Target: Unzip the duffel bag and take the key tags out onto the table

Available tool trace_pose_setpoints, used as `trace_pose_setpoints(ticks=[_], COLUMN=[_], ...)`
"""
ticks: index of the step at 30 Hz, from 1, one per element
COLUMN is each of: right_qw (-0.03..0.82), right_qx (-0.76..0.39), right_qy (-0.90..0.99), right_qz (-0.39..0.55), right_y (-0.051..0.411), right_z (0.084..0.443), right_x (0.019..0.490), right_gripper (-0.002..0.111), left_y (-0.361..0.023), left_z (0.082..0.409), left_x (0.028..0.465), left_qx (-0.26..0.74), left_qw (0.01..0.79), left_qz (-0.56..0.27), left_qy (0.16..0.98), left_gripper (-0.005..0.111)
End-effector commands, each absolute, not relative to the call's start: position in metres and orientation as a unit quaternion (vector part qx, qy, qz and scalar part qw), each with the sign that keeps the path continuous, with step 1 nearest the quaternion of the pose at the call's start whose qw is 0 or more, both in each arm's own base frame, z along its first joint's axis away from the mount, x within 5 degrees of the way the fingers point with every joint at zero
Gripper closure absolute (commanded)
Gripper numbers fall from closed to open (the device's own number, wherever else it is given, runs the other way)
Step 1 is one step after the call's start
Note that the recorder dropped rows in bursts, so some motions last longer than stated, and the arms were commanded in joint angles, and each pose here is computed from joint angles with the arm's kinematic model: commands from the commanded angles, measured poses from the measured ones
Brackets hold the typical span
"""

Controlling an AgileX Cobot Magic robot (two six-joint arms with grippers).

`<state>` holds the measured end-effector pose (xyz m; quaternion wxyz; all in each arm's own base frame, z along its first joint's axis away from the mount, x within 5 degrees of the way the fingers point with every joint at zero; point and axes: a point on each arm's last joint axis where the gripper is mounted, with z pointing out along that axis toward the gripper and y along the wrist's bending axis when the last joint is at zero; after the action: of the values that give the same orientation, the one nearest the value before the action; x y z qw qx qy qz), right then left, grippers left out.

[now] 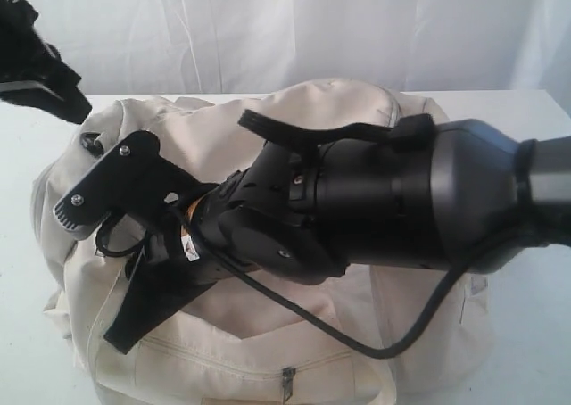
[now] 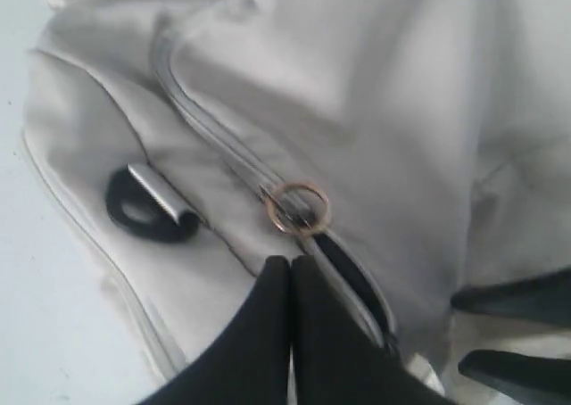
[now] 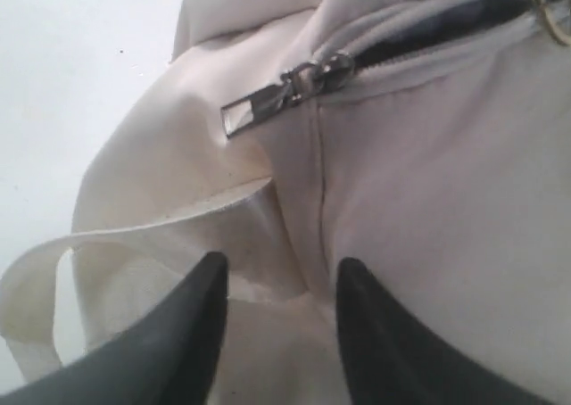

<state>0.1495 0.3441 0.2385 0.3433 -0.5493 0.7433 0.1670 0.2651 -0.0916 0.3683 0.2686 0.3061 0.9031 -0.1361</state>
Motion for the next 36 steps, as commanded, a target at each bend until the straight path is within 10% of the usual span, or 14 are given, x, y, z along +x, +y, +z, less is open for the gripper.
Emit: trace_pose_setpoints(ticks=[1, 10, 20, 36], right_qw=[0.359, 0.376, 0.371, 0.209], right_qx=[-0.533, -0.453, -0.350, -0.398], right_qy=[0.744, 0.781, 0.830, 0.825], right_qz=[0.186, 0.209, 0.227, 0.343], right_y=[0.335, 0.313, 0.294, 0.345], right_z=[0.262, 0.308, 0.362, 0.318], right_x=[0.144, 0.155, 0.235, 0.294], right_gripper=[0.048, 0.051, 0.056, 0.039], left_y=[-0.083, -0.077, -0.076, -0.076], left_z=[0.357, 0.329, 0.324, 0.304], left_x=[0.227, 0.206, 0.208, 0.223], left_qx=[0.290, 0.249, 0.249, 0.221], left_qw=[0.255, 0.282, 0.291, 0.295], left_qz=[-0.141, -0.152, -0.139, -0.131], left_qy=[0.911, 0.914, 0.913, 0.920], left_gripper=[0.107, 0.103, 0.035, 0.058])
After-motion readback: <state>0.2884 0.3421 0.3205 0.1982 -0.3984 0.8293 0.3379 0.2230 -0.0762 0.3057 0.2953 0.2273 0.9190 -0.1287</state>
